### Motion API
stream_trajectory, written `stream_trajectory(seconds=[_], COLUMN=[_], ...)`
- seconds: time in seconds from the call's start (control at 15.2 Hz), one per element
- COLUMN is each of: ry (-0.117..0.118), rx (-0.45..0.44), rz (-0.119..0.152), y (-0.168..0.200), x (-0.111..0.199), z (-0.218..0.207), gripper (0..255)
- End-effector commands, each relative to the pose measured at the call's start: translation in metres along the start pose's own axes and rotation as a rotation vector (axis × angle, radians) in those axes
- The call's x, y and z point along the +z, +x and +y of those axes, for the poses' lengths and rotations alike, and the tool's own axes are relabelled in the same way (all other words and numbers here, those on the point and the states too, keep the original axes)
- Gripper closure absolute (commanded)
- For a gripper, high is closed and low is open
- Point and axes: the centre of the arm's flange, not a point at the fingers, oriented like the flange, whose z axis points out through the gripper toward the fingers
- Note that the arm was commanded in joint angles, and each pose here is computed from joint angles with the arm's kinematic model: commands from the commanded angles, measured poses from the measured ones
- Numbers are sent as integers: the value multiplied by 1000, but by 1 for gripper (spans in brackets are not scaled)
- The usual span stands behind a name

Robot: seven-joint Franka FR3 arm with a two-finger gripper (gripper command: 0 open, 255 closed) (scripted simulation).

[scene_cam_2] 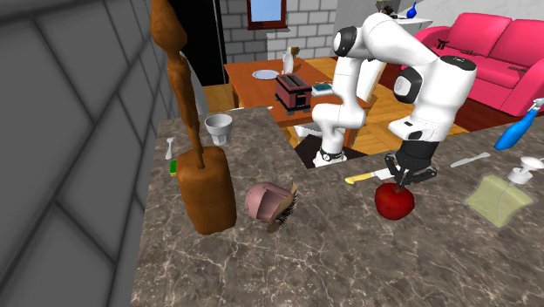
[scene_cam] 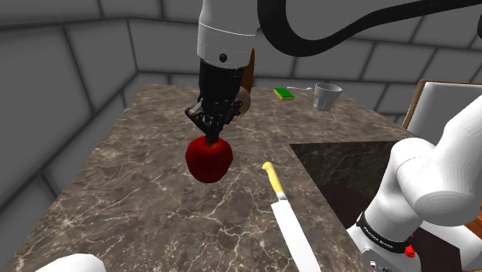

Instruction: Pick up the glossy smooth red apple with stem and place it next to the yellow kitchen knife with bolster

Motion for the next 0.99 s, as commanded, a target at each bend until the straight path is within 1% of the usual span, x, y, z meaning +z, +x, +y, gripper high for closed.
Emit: stream_trajectory(seconds=[0.0, 0.07, 0.4, 0.66, 0.92], ry=[0, 0, 0, 0, 0], rx=[0, 0, 0, 0, 0], rz=[0, 0, 0, 0, 0], y=[0, 0, 0, 0, 0], x=[0, 0, 0, -50, -50], z=[0, 0, 0, 0, 0], gripper=[255, 0, 0, 0, 0])
